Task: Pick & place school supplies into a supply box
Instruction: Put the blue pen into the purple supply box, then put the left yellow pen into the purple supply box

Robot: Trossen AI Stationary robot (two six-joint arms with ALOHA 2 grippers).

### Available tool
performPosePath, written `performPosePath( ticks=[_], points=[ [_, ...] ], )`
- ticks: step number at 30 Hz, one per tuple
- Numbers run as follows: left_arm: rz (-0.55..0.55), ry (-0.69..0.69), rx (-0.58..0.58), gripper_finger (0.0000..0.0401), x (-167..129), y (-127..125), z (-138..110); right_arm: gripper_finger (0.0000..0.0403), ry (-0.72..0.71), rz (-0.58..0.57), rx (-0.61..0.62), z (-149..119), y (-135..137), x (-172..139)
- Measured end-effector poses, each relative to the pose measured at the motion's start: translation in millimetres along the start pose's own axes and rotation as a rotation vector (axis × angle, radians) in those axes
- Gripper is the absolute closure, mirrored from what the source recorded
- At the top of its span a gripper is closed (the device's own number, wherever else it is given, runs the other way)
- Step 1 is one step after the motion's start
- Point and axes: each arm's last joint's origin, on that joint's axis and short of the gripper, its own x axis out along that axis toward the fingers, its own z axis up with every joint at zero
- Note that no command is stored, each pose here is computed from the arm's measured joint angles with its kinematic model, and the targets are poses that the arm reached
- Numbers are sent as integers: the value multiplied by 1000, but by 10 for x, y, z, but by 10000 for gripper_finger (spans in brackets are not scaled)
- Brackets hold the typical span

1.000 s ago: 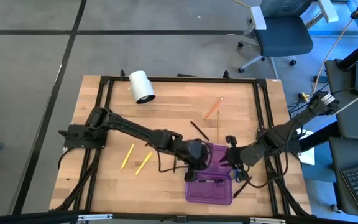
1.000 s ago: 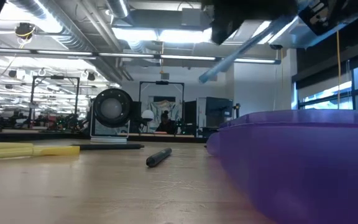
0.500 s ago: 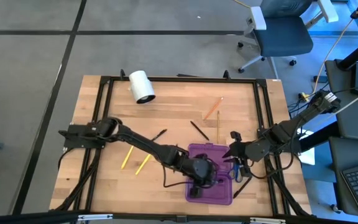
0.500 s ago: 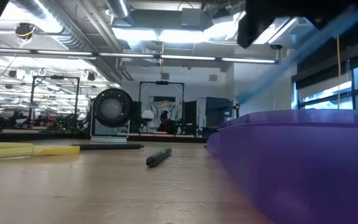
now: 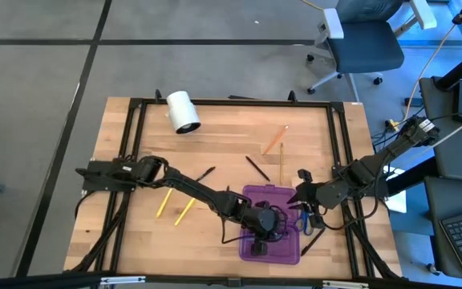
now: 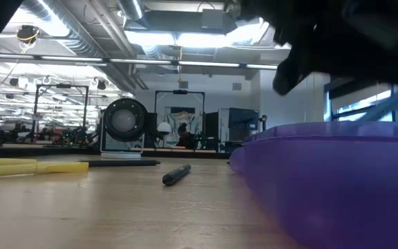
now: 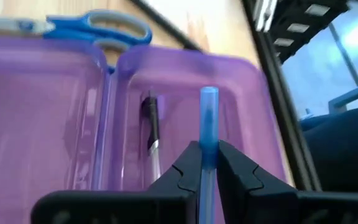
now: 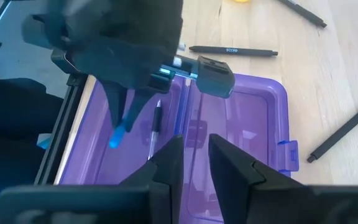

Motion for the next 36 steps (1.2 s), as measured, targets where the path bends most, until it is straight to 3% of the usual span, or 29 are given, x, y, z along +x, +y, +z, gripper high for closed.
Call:
performPosePath(
  ticks=[17, 36],
  points=[
    [27, 32, 3, 363, 211, 109, -138, 322, 13, -6, 7, -13, -6, 2],
    [24, -2, 6, 338, 205, 94, -104, 322, 80, -41, 54, -81, -38, -1]
  ],
)
